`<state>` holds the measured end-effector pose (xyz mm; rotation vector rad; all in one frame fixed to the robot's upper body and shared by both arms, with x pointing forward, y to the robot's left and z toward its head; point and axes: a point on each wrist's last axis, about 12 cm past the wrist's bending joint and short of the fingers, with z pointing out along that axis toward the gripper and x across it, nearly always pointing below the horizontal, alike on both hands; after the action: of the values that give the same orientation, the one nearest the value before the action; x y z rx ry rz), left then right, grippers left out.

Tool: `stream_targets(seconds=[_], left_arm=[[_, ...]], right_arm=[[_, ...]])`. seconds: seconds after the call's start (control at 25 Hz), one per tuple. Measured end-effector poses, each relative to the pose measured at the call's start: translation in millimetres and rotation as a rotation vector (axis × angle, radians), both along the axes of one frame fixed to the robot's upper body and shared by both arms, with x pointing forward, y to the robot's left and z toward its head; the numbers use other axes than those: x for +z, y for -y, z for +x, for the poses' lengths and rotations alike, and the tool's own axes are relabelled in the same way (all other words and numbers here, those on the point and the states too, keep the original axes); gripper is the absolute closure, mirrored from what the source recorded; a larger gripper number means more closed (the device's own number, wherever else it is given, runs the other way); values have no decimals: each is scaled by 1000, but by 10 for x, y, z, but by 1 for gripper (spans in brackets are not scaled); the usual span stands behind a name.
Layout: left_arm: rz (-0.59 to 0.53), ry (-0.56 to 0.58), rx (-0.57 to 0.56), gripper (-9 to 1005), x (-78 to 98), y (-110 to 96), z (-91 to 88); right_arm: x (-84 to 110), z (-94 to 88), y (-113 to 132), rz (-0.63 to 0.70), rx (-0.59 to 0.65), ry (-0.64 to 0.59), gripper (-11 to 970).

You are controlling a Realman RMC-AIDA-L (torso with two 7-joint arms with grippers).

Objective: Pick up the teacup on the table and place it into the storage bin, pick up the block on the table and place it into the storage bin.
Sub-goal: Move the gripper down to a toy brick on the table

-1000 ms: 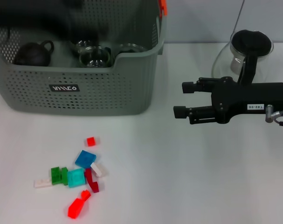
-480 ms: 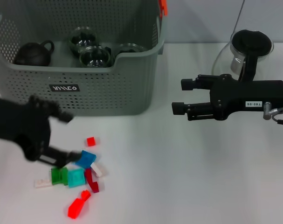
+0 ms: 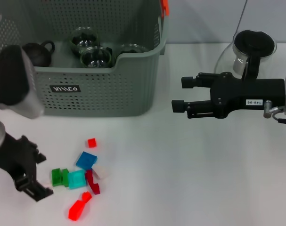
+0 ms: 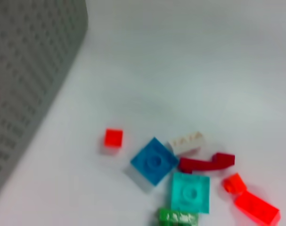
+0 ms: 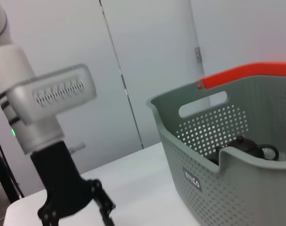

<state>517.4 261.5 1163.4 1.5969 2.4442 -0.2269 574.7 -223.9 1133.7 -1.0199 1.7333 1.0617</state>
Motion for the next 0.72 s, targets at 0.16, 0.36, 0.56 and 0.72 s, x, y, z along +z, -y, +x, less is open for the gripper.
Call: stream_targets(seconds=[0.16,0.36,0.56,0.72], left_arm=[[68,-39,12,139,-136,64,26],[80,-40,22,142,-229,84,58],[85,-46,17,144,-325,85,82],[90,-29,13,146,-359,76,110]], right_arm=[[4,13,-4,-1,-5,3,75],[1,19,-2,-3,-10,5,75],[0,19,-3,-3,-10,5,74],[0,19,-3,-3,-10,4,74]])
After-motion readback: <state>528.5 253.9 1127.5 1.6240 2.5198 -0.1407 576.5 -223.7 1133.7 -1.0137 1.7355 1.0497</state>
